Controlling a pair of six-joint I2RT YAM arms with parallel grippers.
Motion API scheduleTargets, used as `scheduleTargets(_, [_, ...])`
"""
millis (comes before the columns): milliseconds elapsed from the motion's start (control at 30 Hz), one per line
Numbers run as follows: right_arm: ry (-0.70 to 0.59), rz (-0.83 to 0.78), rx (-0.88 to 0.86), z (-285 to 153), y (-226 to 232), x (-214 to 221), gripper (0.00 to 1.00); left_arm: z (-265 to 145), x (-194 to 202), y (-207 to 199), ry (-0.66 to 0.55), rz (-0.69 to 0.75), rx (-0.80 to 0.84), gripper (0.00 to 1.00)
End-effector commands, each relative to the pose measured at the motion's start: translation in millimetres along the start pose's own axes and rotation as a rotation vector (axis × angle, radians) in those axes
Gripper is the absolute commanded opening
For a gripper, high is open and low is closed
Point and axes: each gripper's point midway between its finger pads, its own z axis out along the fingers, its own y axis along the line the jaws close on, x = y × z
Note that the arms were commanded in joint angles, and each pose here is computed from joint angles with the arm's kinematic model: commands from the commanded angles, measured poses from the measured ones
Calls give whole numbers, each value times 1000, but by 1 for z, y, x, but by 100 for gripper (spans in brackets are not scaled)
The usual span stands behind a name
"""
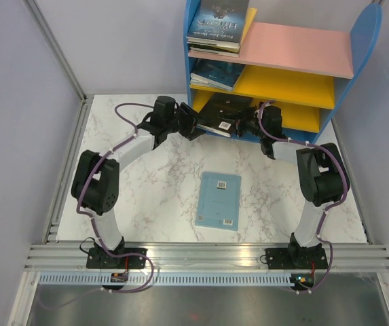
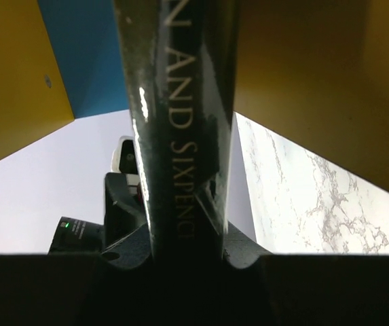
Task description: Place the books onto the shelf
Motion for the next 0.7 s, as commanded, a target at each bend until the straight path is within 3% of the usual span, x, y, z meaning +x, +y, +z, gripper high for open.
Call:
scheduleTargets(0, [22, -36, -124, -2, 37, 2, 0, 12, -10, -13, -21, 2, 30, 57])
scheduleTargets(233, [44, -23, -155, 0, 41, 6, 0, 22, -23, -31, -67, 7, 106, 27])
scheduleTargets(267, [48, -21, -156, 1, 40, 7, 0, 23, -24, -31, -70, 3, 106, 11])
scheduleTargets(300, [50, -19, -161, 1, 41, 7, 0, 23, -26, -31, -82, 2, 108, 3])
scheduleTargets(333, [54, -20, -166, 0, 42, 7, 1, 24, -27, -31, -87, 0, 107, 2])
scheduleTargets(400, [56, -18, -171, -2, 42, 9, 22, 25, -30, -32, -103, 2, 111, 2])
scheduleTargets(433, [57, -14, -166, -4, 41, 10, 55, 26, -32, -31, -110, 2, 112, 2])
scheduleTargets(467, [60, -16, -162, -7, 41, 14, 66, 27, -33, -30, -117, 1, 110, 2])
scheduleTargets(500, [61, -16, -160, -11, 41, 16, 97, 28, -36, -29, -134, 0, 107, 2])
scheduleTargets(667, [85, -5, -109, -42, 29, 41, 98, 33, -47, -24, -184, -13, 95, 2])
